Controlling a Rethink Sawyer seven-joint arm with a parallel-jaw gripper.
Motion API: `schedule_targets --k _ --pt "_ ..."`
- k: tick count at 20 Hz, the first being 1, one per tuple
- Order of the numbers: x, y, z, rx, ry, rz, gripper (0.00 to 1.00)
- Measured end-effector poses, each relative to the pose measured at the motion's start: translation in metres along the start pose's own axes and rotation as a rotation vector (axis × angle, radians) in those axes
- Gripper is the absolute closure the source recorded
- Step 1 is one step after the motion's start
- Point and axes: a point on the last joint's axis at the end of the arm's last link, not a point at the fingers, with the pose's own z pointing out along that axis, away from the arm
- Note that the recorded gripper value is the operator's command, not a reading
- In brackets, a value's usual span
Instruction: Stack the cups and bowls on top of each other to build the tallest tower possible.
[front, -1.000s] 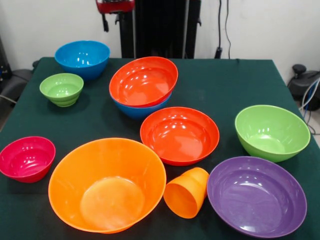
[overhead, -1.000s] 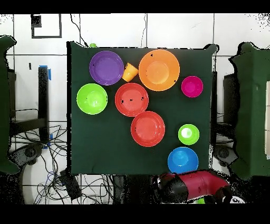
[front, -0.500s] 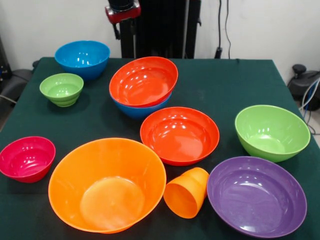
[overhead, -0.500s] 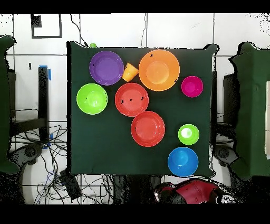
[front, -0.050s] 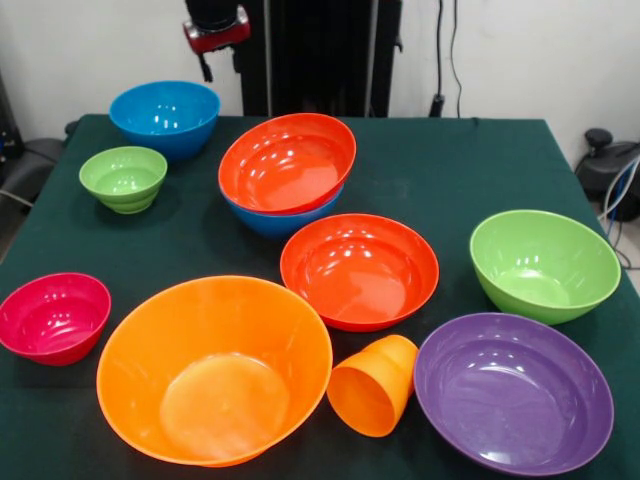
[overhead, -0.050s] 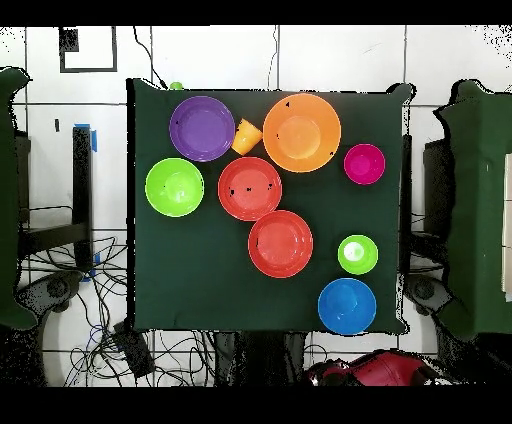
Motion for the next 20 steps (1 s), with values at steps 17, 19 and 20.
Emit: schedule_targets --k 17,19,20 --pt "-0.031 0.001 0.006 0.025 -0.209 -0.102 0.00" --pt "-0.032 0.002 0.010 0.019 -0.233 -0.089 0.00" --pt "-0.033 0.002 0.012 0.017 -0.240 -0.077 0.00"
